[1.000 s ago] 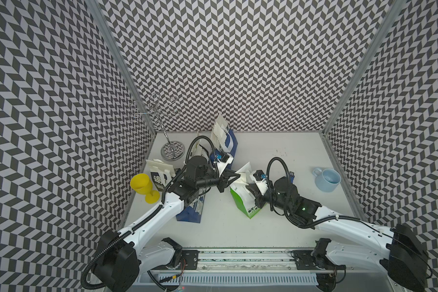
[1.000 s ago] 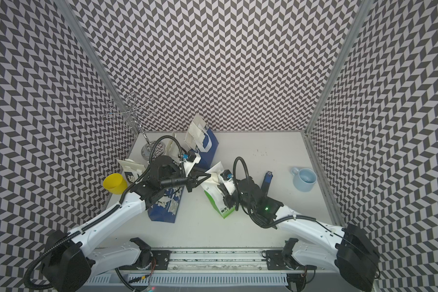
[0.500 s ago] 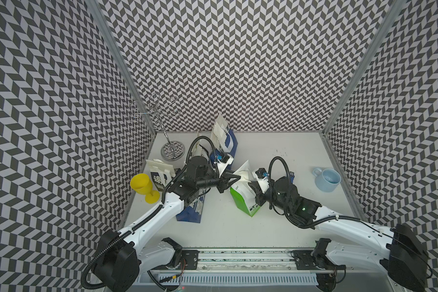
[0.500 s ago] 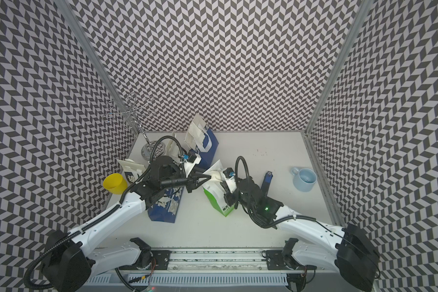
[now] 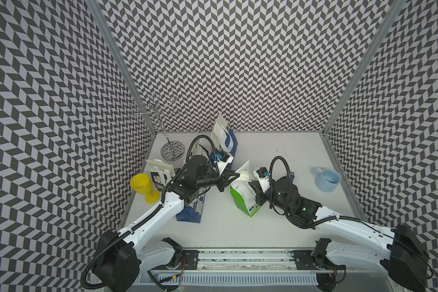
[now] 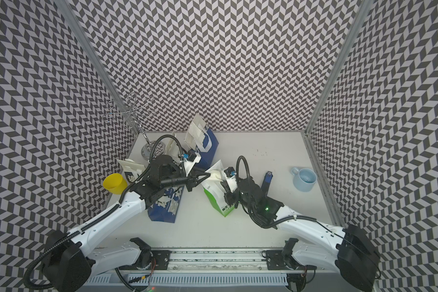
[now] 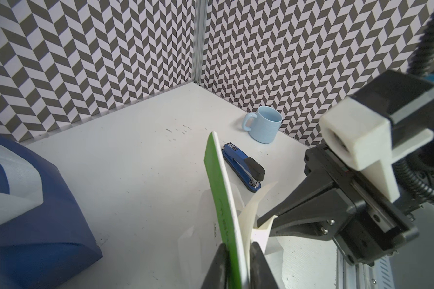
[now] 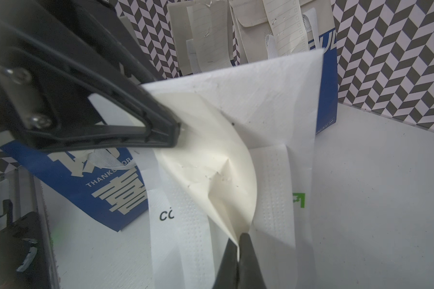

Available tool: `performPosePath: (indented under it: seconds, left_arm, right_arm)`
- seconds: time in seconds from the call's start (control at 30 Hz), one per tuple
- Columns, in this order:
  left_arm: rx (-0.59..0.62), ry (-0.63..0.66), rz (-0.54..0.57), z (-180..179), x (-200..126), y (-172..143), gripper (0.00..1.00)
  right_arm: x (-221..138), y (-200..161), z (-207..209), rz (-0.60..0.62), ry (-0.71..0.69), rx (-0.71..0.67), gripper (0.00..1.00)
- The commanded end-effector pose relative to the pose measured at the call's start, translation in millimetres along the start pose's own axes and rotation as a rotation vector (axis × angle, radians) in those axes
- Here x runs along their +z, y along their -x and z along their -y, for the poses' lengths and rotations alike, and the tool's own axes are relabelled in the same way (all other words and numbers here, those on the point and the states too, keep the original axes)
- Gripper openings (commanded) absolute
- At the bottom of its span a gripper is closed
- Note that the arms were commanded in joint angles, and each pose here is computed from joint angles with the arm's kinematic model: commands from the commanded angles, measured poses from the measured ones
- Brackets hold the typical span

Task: Staple the receipts to the bags
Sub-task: Hold the receipt from the takeout bag.

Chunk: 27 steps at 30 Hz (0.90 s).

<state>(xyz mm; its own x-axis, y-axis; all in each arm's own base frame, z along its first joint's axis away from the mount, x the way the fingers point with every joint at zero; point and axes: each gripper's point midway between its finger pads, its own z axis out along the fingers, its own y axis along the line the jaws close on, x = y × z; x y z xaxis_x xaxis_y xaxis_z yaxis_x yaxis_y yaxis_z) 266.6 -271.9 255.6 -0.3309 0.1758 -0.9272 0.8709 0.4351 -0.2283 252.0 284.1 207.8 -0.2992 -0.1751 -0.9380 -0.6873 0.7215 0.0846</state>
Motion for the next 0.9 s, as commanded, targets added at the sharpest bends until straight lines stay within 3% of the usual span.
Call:
performPosePath:
  seconds: [0.0, 0.2, 0.47, 0.53, 0.67, 0.73, 0.87]
  left_arm:
    - [0.021, -0.001, 0.005, 3, 1, 11, 0.18]
    - [0.027, 0.006, -0.004, 3, 3, 10, 0.19]
    - [0.033, 0.044, -0.008, -3, 4, 9, 0.00]
    - [0.034, 0.067, -0.009, -7, 3, 10, 0.00]
    - [0.020, 0.130, -0.039, -20, 7, 7, 0.00]
    - [0.022, 0.145, -0.056, -23, 11, 6, 0.00]
    - [0.035, 0.146, -0.096, -20, 21, 0, 0.00]
  right_arm:
    - [-7, 27, -4, 0.095, 0.024, 0.038, 0.00]
    - [-7, 30, -4, 0.103, 0.036, 0.058, 0.00]
    - [-6, 19, 8, 0.072, -0.005, 0.096, 0.00]
    - [-5, 14, 18, 0.061, -0.060, 0.130, 0.11]
    - [-10, 8, 57, 0.068, -0.237, 0.239, 0.51]
    - [-12, 12, 62, 0.082, -0.240, 0.248, 0.63]
    - [-18, 38, 50, 0.159, -0.167, 0.206, 0.68]
